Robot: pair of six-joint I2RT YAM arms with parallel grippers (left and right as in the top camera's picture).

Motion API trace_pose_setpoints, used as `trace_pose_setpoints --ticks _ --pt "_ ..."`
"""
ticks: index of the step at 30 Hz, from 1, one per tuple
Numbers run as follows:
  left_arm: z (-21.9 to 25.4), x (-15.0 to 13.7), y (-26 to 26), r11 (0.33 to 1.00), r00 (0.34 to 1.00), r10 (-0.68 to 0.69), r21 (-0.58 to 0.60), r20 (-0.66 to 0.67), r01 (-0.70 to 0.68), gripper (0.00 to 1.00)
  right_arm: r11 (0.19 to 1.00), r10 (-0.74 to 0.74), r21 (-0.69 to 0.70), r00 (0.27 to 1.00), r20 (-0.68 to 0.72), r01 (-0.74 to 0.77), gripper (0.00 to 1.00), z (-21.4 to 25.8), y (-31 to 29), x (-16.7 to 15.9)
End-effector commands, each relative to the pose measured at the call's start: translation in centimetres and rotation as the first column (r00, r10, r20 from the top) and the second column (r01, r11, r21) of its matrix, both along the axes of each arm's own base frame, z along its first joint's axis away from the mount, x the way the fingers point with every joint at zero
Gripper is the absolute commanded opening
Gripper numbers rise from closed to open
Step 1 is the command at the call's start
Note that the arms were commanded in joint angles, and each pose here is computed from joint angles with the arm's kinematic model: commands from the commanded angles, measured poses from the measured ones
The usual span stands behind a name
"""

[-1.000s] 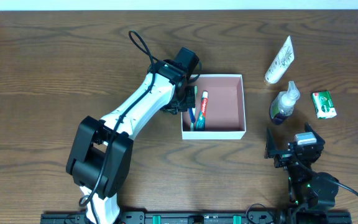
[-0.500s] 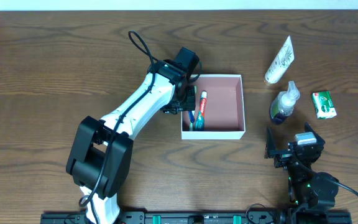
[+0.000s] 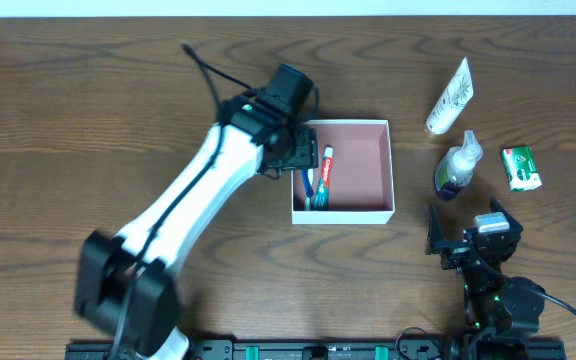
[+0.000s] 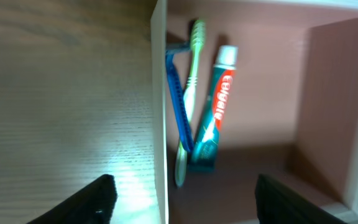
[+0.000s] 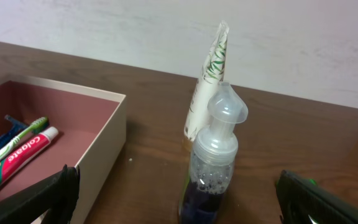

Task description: Pack container

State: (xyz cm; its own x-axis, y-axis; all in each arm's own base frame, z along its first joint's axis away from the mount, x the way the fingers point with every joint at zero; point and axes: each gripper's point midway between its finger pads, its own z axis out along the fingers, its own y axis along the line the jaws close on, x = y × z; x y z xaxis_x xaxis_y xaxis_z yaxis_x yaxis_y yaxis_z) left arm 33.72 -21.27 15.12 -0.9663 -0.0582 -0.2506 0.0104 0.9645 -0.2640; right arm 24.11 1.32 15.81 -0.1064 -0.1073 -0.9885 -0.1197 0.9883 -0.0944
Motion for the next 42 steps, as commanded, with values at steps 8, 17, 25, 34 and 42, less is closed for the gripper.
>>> trace_pose_setpoints --ticks 8,17,25,34,42 --pt "9.1 -1.6 13.1 0.953 0.945 0.287 0.053 0.158 -0.298 0.83 1.0 0.013 -0.011 1.0 0.001 -0.013 0.99 -0.1 0.3 0.0" --pt "13.3 -7.0 19.1 0.919 0.901 0.368 0.055 0.228 -0.389 0.83 1.0 0.013 -0.011 1.0 0.001 -0.013 0.99 -0.1 0.3 0.0" --pt "15.0 -14.9 19.9 0.921 0.88 0.367 0.014 0.303 -0.389 0.83 1.0 0.013 -0.011 1.0 0.001 -0.013 0.99 -0.1 0.3 0.0" --pt "15.9 -21.8 20.7 0.892 0.772 0.445 -0.147 0.455 -0.427 0.98 1.0 0.013 -0.011 1.0 0.001 -0.013 0.99 -0.1 0.3 0.0" --pt "15.7 -24.8 21.0 0.887 0.746 0.456 -0.178 0.485 -0.426 0.98 1.0 0.013 -0.011 1.0 0.001 -0.013 0.99 -0.1 0.3 0.0"
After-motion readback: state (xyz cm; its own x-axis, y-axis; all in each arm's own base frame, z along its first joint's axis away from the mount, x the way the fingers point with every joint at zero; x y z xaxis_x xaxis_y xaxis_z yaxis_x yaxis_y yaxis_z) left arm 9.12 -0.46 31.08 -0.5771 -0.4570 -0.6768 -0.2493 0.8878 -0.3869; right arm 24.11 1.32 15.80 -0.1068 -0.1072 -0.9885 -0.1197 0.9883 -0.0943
